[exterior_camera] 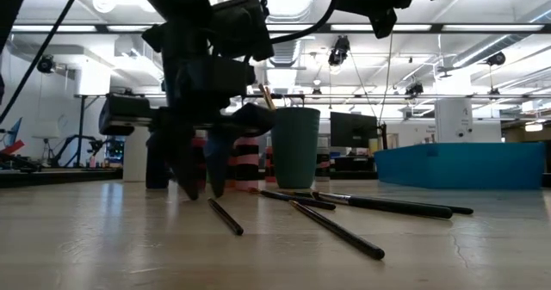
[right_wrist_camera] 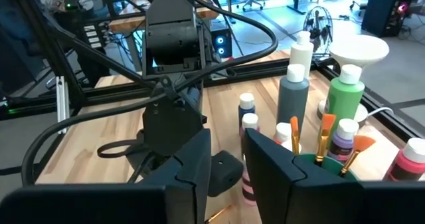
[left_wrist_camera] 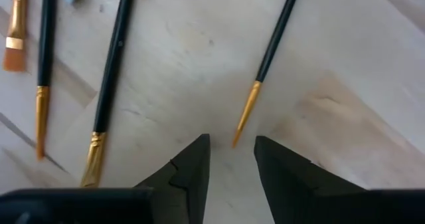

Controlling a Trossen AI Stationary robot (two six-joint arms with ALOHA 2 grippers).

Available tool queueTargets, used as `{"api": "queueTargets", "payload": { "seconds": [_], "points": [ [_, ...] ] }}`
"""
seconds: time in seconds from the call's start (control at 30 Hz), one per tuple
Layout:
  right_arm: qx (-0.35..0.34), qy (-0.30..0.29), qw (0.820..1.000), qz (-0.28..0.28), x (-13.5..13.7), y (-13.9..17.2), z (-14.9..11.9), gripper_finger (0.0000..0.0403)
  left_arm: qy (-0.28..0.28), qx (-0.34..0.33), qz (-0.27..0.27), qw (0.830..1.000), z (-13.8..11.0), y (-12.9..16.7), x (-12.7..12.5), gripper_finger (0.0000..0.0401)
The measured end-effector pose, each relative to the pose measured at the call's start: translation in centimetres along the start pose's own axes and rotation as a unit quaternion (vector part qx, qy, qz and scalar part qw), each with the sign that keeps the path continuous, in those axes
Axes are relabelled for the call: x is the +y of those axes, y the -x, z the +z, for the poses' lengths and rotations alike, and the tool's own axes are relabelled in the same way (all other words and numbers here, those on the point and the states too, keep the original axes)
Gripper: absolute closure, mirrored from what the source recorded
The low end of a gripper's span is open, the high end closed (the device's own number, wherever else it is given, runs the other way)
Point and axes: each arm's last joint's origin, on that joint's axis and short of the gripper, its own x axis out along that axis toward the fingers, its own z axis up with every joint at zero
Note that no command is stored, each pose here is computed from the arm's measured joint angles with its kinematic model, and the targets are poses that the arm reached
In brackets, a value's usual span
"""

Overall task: Pick & Place Paint Supplies
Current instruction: Put the gold paint brush into the green cup

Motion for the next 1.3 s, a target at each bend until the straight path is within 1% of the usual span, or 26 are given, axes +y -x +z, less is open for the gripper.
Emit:
{"api": "queueTargets", "payload": {
  "seconds": [0.1,0.3,0.4,0.53,0.77,0.9,1.3],
  "points": [
    [0.000,0.003,1.000,0.000,0.00,0.00,0.00,0.0330,0.001,-0.005,-0.009,1.000,0.00,-0.03,-0.09,0.0271],
    [0.000,0.006,1.000,0.000,-0.01,0.00,0.01,0.0353,0.003,-0.006,-0.009,1.000,0.01,-0.05,-0.11,0.0275],
    [0.000,0.007,1.000,0.000,-0.01,0.00,0.00,0.0360,0.006,-0.004,-0.006,1.000,0.02,-0.06,-0.11,0.0284],
    [0.000,0.007,1.000,0.000,-0.01,0.00,0.00,0.0365,0.008,-0.003,-0.006,1.000,0.02,-0.07,-0.13,0.0308],
    [0.000,0.007,1.000,0.000,-0.01,0.00,0.00,0.0354,0.017,-0.006,0.002,1.000,0.11,-0.10,-0.03,0.0359],
    [0.000,0.007,1.000,0.000,-0.01,0.00,0.00,0.0345,0.018,-0.001,0.015,1.000,0.13,-0.11,0.07,0.0392],
    [0.000,0.007,1.000,0.000,-0.01,0.00,0.00,0.0323,0.015,0.009,0.031,0.999,0.13,0.31,0.07,0.0399]
  ]
}}
